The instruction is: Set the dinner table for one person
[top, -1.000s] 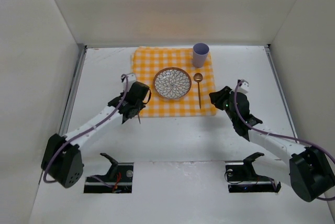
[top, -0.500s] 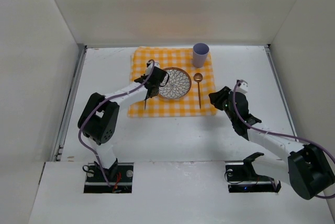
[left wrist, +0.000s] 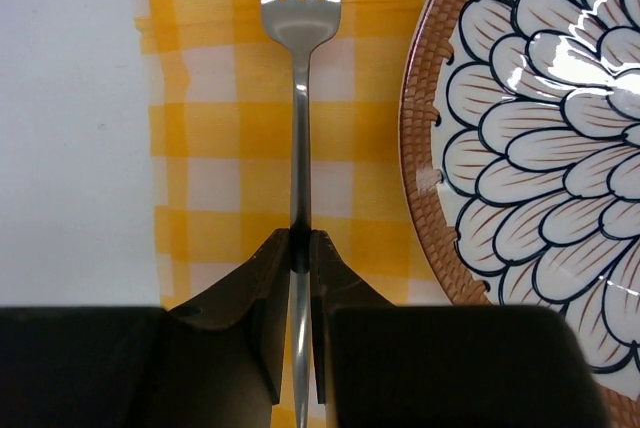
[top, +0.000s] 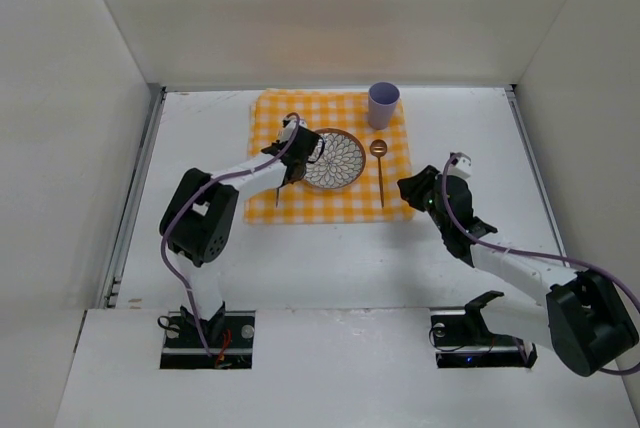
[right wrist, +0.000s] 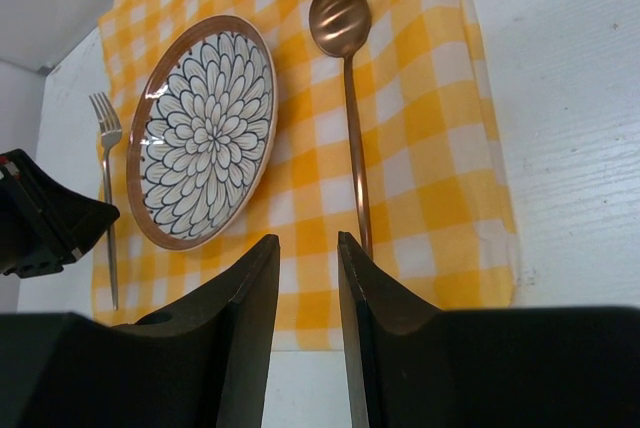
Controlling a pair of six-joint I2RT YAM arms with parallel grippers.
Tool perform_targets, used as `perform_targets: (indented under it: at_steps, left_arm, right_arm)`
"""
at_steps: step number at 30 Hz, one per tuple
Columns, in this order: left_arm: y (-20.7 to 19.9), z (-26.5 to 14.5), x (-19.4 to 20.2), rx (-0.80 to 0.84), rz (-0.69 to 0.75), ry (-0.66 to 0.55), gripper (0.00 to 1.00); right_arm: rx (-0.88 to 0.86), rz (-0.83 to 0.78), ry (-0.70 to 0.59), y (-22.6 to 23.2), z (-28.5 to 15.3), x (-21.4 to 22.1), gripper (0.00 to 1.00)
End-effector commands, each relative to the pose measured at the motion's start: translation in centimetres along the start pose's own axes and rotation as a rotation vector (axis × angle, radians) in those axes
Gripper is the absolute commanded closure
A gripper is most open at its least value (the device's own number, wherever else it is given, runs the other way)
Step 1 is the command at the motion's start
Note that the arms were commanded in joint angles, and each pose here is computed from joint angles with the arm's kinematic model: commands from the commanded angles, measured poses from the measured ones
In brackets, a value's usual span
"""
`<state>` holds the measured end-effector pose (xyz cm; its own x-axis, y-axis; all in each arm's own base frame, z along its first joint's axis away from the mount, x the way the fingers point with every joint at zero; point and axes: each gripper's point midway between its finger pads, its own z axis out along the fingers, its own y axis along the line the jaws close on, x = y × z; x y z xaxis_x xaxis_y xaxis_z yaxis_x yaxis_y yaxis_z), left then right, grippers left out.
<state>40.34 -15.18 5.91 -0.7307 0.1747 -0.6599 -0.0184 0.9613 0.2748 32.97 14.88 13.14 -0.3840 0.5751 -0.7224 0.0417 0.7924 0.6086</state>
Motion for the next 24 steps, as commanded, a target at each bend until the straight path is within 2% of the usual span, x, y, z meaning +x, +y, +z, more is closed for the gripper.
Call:
perform_targets:
  at_steps: [1,11,15,20,24]
  left_arm:
    - [0.1,-0.2,-1.9,-0.004,-0.007,-0.042,0.93]
    - [-0.3,1.1,0.0,-0.015,-0.012,-0.006,0.9]
    - [-0.2,1.0,0.2,-0.008,-0.034,-0.003,0.84]
    - [0.2,-0.2,-0.5,0.001,-0.057,-0.03,0.73]
    - [0.8,-1.7,-1.3,0.013,-0.078,-0.063,0.68]
  right_arm:
    - [-0.079,0.013,-0.067,2.8,0.2,-2.4,0.64]
    - [-0.079,0.014,-0.063,2.8,0.2,-2.2,0.64]
    - [-0.081,0.014,-0.063,2.8,0.2,-2.3,0.63]
    - [-0.083,0.014,-0.069,2.9,0.1,-2.4,0.62]
    - [-0.085,0.013,-0.076,2.9,-0.1,-2.6,0.62]
